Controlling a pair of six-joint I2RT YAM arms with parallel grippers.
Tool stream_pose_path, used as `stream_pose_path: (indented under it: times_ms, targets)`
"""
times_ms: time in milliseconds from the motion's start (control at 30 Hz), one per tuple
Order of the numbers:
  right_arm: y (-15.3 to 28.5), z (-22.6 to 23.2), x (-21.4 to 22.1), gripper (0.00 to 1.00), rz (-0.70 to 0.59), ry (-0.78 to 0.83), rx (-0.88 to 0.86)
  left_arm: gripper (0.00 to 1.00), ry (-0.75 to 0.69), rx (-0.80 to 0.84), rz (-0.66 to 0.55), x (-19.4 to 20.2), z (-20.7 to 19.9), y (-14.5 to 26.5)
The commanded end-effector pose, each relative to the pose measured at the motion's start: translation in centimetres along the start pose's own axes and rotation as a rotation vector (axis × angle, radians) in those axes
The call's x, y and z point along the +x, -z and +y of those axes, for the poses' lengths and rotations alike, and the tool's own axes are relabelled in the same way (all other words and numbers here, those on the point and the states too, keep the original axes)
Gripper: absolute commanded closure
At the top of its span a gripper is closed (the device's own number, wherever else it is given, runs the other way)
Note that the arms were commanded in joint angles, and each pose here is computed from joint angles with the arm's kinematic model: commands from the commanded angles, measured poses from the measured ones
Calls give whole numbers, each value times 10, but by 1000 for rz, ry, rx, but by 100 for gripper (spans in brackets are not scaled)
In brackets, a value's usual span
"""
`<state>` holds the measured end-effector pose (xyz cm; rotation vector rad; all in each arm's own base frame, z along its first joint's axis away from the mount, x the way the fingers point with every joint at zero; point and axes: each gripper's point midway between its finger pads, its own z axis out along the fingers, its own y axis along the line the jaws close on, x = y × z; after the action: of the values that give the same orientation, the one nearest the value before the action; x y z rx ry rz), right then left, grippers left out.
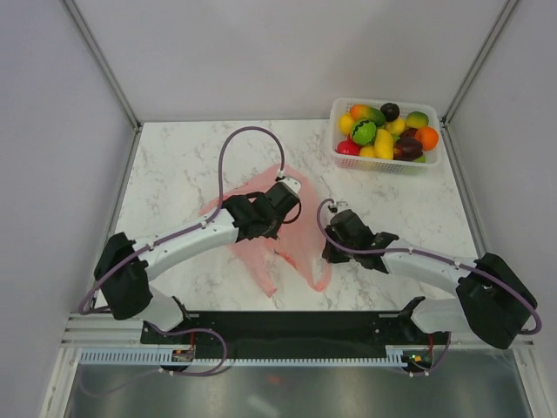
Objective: Place the fake fruits into the plastic bag and tie a complex knot
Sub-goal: Open the plastic bag at the center of the board.
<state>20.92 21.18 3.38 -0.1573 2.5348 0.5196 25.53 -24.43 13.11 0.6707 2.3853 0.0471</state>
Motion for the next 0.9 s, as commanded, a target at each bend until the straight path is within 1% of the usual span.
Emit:
stream_pose_path:
  times_ms: [0, 33, 67, 133, 167, 200, 233, 267, 300, 333, 367, 400, 433, 467, 567, 633, 667, 733, 767, 800, 867]
  targets:
    - [1, -3, -49, 94, -110, 65, 104, 98, 50, -27, -2, 1, 17, 28]
    - [2, -8, -56, 94, -119, 76, 142, 98, 48, -30, 5, 3, 20, 30]
    - [5, -1, -74, 95, -153, 88, 143, 98, 42, -40, 22, 8, 24, 31]
    - [2, -6, -84, 98, -149, 130, 193, 98, 39, -60, 40, 12, 34, 31]
    - [4, -1, -102, 99, -184, 138, 205, 98, 30, -68, 56, 16, 39, 31]
    - [-2, -6, -106, 99, -176, 144, 235, 98, 35, -85, 60, 17, 47, 31]
    - [-5, -6, -111, 99, -173, 166, 250, 98, 27, -97, 59, 17, 53, 31]
    - [-4, -1, -128, 99, -200, 169, 253, 98, 34, -110, 57, 17, 59, 31]
    - [-11, -5, -130, 98, -185, 172, 274, 98, 57, -131, 62, 18, 70, 28]
    - [-13, -5, -137, 93, -190, 171, 278, 98, 72, -137, 58, 16, 74, 27]
    - [-13, 1, -150, 86, -210, 181, 266, 98, 97, -136, 40, 12, 79, 28]
    - [-16, 2, -154, 57, -206, 184, 259, 98, 135, -112, 21, 6, 80, 26]
    - [-15, 4, -160, 48, -218, 188, 256, 98, 159, -94, 5, 1, 81, 25]
    - [-10, 9, -170, 36, -242, 192, 247, 98, 180, -77, -8, -3, 81, 25]
    - [10, 15, -194, 28, -304, 178, 203, 98, 223, -40, -44, -19, 82, 21]
    - [28, 14, -213, 26, -345, 152, 161, 98, 236, -13, -50, -31, 80, 18]
    - [33, 13, -219, 22, -358, 145, 148, 98, 244, 4, -73, -45, 78, 21]
    - [49, -1, -239, 13, -405, 104, 155, 98, 247, 8, -71, -54, 77, 16]
    - [53, -5, -246, 5, -421, 92, 158, 98, 251, 11, -79, -59, 76, 16]
    - [57, -16, -254, 2, -432, 69, 177, 98, 256, 12, -97, -69, 77, 18]
    - [65, -27, -273, 2, -473, 35, 211, 98, 259, -5, -103, -76, 79, 15]
